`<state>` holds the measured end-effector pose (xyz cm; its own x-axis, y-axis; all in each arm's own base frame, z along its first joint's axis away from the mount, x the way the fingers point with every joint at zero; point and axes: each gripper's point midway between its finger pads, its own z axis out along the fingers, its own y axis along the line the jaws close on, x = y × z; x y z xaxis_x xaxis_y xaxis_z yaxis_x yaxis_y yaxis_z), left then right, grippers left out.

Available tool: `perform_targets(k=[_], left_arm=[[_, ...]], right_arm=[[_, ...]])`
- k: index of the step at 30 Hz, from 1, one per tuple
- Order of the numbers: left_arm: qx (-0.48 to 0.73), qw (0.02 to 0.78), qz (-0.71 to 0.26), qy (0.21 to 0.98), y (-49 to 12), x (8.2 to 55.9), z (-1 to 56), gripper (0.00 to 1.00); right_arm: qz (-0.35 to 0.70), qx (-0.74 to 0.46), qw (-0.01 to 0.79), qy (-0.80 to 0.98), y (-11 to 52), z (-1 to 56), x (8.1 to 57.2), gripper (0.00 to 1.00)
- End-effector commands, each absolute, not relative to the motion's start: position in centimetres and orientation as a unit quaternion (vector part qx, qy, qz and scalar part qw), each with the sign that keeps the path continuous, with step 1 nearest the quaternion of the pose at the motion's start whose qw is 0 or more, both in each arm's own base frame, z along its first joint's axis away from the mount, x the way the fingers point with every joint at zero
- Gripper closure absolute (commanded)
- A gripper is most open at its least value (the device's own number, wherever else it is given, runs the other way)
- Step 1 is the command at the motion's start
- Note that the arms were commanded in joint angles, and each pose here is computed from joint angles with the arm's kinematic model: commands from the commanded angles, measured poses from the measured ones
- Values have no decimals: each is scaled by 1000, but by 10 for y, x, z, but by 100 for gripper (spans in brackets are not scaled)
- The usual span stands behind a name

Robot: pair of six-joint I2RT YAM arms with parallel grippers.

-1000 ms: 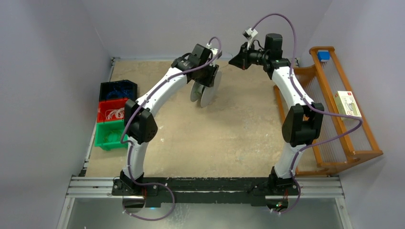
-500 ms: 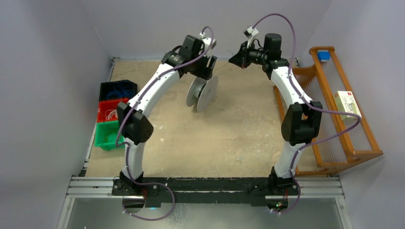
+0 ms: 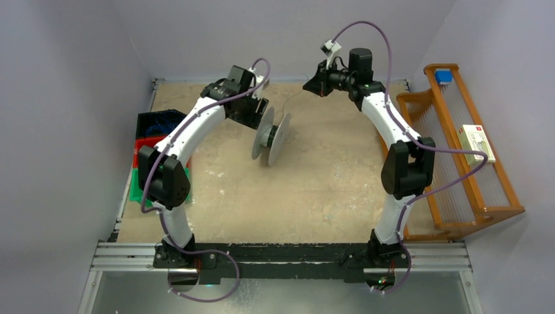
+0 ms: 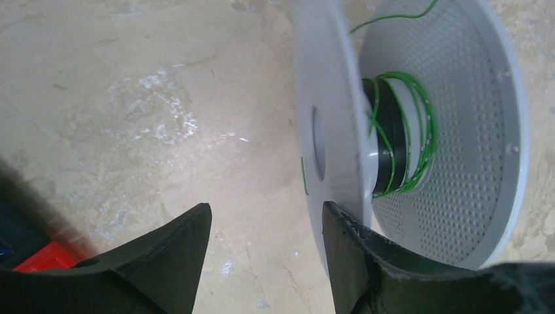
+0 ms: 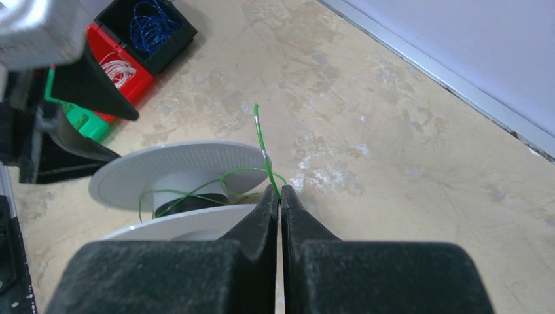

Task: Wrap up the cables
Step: Wrap the cable around the cable reel.

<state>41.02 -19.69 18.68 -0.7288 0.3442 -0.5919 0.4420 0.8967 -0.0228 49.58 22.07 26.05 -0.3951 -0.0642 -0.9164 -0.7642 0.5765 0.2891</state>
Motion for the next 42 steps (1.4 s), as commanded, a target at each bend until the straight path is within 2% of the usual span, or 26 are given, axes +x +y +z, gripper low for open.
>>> perform_targets(k=[1, 5, 10, 15, 19, 23, 25, 27, 29, 30, 32, 34, 38, 42], left_arm=[[208, 340, -97, 912, -209, 406, 211, 40], [177, 390, -63, 901, -194, 418, 233, 38], [136, 388, -25, 911, -175, 427, 224, 38], [87, 404, -64, 908, -142, 440, 245, 38], [189, 442, -146, 864, -165, 423, 277, 38], [351, 471, -166, 792, -181, 399, 296, 35], [451, 455, -176, 748, -188, 375, 292, 34], [471, 438, -194, 740, -191, 362, 289, 22], [409, 398, -232, 788, -198, 364, 282, 20], [372, 355, -260, 817, -203, 361, 273, 23], [328, 253, -321, 852, -218, 342, 247, 20], [308, 188, -330, 872, -232, 324, 222, 20], [312, 213, -299, 876, -258, 315, 214, 11], [331, 209, -249, 886, -265, 308, 199, 12]], right_arm=[[361, -289, 496, 735, 223, 289, 480, 100], [359, -290, 500, 733, 223, 291, 478, 100], [356, -308, 499, 728, 226, 288, 474, 100], [353, -352, 482, 721, 243, 279, 455, 100], [347, -373, 476, 717, 254, 275, 439, 100], [345, -381, 478, 712, 260, 279, 428, 100], [344, -380, 479, 713, 259, 280, 425, 100], [337, -376, 479, 718, 257, 280, 425, 100], [329, -372, 480, 723, 254, 280, 424, 100], [329, -370, 479, 725, 253, 279, 423, 100], [327, -367, 482, 726, 251, 280, 421, 100], [321, -366, 485, 726, 249, 282, 420, 100], [307, -364, 489, 731, 244, 280, 419, 100], [302, -362, 490, 733, 242, 281, 416, 100]])
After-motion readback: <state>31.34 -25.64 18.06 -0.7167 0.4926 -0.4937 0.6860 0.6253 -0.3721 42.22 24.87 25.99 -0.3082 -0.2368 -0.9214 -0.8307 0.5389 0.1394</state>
